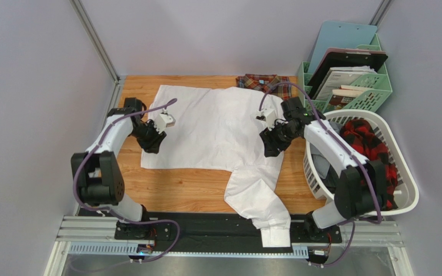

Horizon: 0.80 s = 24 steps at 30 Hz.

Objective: Fold and stack the long sleeve shirts
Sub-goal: Flatten the shirt out

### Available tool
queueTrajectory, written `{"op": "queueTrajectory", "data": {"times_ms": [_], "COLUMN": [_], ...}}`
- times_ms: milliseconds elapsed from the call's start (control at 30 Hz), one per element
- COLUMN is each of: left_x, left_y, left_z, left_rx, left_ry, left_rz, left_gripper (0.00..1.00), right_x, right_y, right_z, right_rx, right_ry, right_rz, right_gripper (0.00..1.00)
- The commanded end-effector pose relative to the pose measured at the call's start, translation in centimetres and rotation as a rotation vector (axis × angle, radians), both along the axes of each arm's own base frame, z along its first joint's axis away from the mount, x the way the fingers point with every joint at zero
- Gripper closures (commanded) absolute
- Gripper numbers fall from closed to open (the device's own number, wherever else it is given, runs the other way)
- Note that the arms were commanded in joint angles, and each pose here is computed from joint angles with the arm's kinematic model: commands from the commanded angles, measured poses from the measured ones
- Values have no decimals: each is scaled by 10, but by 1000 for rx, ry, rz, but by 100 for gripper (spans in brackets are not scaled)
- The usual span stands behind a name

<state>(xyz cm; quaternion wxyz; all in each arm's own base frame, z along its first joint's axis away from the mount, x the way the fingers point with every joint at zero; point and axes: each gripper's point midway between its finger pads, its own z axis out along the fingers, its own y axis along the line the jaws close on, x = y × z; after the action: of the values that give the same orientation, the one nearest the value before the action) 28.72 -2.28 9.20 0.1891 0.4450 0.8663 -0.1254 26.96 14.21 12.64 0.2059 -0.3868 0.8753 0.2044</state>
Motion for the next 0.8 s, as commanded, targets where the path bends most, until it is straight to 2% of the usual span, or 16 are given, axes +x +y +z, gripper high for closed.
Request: {"op": "queueTrajectory", "data": {"times_ms": [0, 133, 267, 367, 500, 633, 700, 733, 767], "left_x": [56, 45, 12, -16, -47, -95, -90, -76, -65], "left_y": [16, 33, 44, 49, 52, 52, 48, 44, 32], "left_z": [-10, -37, -53, -59, -60, -56, -43, -31, -24], "left_rx": [106, 212, 281, 308, 325, 326, 295, 274, 205], "left_ry": [13, 134, 225, 286, 332, 421, 356, 303, 277], "left_rz": [137, 103, 32, -8, -44, -116, -106, -87, -49], "left_gripper": [62, 72, 80, 85, 88, 89, 90, 89, 84], "right_x": [43, 30, -17, -45, -89, -114, -107, -91, -80], "right_y": [11, 4, -9, -15, -19, -24, -22, -13, -8], "right_z": [-14, -54, -87, -94, -94, -80, -62, -47, -39], "right_rx": [-47, -140, -217, -248, -262, -263, -237, -198, -174], "right_ry": [-12, 92, 243, 312, 400, 404, 350, 288, 251], "right_rz": [-37, -9, 51, 107, 190, 301, 287, 272, 249], "right_gripper": [50, 54, 56, 62, 62, 63, 62, 61, 59]}}
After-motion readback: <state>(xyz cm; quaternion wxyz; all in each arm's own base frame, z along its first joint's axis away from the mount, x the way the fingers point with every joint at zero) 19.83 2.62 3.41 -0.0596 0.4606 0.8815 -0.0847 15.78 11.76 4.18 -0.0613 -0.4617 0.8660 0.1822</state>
